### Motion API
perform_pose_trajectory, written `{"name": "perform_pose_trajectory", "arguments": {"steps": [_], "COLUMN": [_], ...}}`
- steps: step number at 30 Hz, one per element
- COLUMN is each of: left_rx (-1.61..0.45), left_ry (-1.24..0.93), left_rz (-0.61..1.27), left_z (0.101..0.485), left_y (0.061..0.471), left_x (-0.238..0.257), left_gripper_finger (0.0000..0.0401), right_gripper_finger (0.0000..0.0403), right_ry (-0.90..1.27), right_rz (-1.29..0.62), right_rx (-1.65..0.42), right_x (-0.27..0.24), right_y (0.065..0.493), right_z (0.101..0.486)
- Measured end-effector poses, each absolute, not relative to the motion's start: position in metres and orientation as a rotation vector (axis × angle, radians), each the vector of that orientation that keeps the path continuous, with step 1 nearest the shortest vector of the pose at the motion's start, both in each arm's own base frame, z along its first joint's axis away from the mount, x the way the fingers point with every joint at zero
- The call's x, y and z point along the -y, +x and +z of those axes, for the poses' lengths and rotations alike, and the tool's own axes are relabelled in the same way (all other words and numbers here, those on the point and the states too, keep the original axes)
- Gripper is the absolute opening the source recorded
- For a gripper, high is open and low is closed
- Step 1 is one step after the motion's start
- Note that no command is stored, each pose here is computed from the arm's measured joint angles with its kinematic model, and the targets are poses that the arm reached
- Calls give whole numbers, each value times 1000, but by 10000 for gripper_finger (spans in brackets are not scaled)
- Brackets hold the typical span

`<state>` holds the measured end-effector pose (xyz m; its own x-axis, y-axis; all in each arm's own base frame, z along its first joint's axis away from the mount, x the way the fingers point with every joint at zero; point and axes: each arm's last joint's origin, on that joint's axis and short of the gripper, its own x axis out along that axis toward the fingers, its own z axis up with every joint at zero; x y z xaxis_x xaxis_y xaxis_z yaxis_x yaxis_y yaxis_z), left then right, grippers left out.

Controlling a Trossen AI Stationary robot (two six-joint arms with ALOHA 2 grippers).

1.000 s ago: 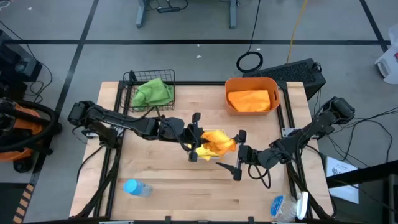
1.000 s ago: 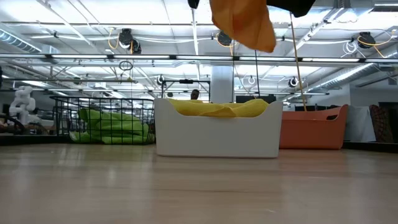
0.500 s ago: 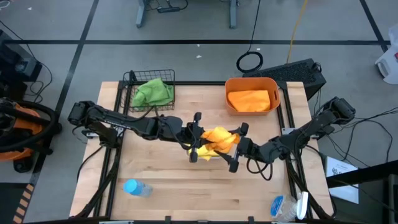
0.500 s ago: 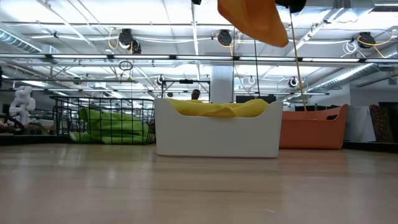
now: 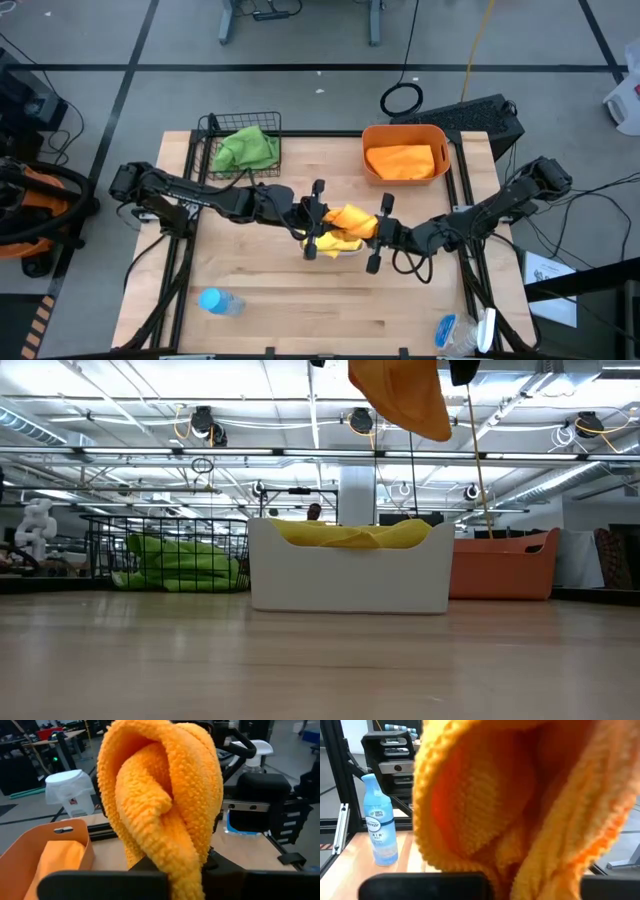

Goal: Sort microfiber towel by color & place in baskets
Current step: Put the orange microfiber towel into the orange bin

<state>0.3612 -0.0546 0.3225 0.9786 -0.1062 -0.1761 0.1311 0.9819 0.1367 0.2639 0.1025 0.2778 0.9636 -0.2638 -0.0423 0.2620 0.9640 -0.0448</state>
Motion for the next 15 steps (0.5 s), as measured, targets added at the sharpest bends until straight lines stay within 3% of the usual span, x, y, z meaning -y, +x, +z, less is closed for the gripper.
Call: {"name": "perform_pose_trajectory", "arguments": {"steps": [4,15], "left_rx": [-198,-543], "left_ry": [165,237], "left_rz": [-142,154], "left_z": [320,295], "left_y": [361,346], "left_x": [55,35], "left_gripper_finger": [50,235], "right_gripper_finger": [24,8], "right_ry": [-53,-120], "right_rz": [-272,-427], "right_rx": [-60,-156], "right_x": [-100,-81], "right_y": [265,247], "right_z": [277,284]}}
